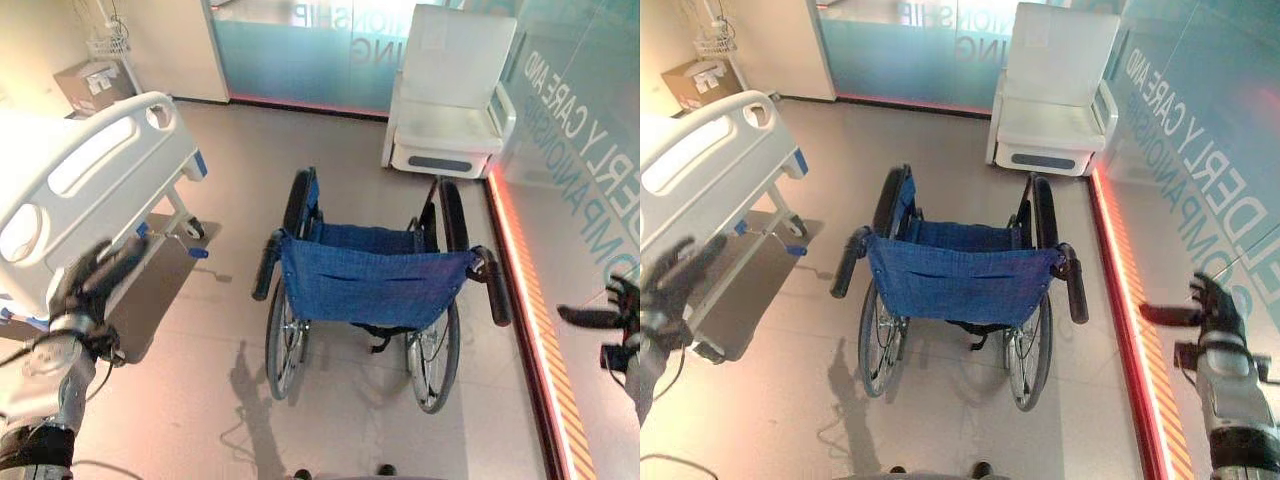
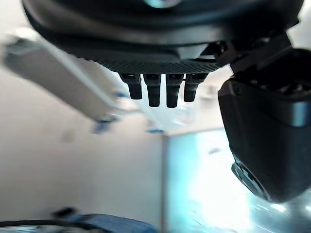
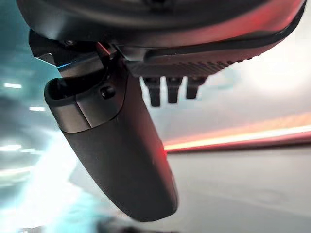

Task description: Push the wheelchair next to the bed

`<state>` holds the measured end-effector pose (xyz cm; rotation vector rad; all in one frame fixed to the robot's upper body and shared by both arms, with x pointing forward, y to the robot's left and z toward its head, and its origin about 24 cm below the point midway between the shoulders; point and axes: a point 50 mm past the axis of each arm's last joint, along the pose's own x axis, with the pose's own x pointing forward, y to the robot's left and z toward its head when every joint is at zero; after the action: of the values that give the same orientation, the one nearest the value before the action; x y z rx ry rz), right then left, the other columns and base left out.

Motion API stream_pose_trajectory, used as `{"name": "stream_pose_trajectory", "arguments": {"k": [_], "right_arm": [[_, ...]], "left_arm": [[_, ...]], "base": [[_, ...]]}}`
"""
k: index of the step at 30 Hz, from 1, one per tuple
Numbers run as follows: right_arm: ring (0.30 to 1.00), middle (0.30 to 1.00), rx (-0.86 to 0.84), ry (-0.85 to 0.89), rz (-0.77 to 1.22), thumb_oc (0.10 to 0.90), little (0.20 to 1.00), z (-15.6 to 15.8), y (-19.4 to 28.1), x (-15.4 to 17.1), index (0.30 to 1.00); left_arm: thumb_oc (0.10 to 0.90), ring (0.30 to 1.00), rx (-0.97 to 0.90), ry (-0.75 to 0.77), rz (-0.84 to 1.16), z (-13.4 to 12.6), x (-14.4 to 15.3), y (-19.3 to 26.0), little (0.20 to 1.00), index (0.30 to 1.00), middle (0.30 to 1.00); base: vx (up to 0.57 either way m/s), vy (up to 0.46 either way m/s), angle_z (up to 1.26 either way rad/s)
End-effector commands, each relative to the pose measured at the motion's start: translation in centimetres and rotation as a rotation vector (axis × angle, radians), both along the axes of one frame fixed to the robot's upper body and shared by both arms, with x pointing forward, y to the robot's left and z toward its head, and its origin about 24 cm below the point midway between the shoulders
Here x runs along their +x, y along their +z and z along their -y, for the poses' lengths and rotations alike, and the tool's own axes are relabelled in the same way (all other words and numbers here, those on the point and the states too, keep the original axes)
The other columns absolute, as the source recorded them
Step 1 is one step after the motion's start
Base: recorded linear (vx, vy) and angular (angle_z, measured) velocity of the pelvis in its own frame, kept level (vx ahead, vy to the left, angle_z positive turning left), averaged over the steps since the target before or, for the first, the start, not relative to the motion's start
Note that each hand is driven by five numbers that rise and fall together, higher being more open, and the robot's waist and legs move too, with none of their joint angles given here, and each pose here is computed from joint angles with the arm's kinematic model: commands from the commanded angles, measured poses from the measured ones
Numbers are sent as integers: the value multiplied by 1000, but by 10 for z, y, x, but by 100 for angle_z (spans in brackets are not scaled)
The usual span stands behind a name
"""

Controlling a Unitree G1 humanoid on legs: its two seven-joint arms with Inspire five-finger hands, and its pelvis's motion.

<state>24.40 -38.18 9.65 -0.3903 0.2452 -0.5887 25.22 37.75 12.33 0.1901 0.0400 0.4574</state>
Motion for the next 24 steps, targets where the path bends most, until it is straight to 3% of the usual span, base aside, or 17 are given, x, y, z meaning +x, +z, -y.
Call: {"name": "stream_pose_trajectory", "arguments": {"k": [1, 3, 6, 7, 13, 17, 24], "right_arm": [[900, 900, -307, 0, 352, 800, 900, 3, 111, 14, 900], [900, 900, -281, 82, 467, 800, 900, -16, 129, 19, 900], [900, 900, -252, 133, 520, 800, 900, -26, 135, 21, 900], [900, 900, -182, 217, 597, 800, 900, -40, 138, 25, 900], [900, 900, -45, 360, 675, 800, 900, -73, 132, 31, 900], [900, 900, 78, 442, 652, 800, 900, -88, 120, 35, 900], [900, 900, 440, 614, 490, 800, 900, -117, 74, 36, 900]], "left_arm": [[800, 900, 361, -2, 368, 6, 10, 107, 900, 900, 900], [800, 900, 449, -64, 440, 21, 10, 127, 900, 900, 900], [800, 900, 429, -124, 470, 29, 11, 133, 900, 900, 900], [800, 900, 340, -246, 500, 45, 14, 133, 900, 900, 900], [800, 900, 173, -510, 464, 82, 24, 117, 900, 900, 900], [800, 900, 173, -573, 407, 95, 27, 105, 900, 900, 900], [800, 900, 148, -646, 273, 108, 29, 76, 900, 900, 900]], "base": [[0, 0, 0], [0, 0, 0], [11, 0, 0], [0, 0, 0], [6, 0, 0], [0, 0, 0], [0, 0, 0]]}}
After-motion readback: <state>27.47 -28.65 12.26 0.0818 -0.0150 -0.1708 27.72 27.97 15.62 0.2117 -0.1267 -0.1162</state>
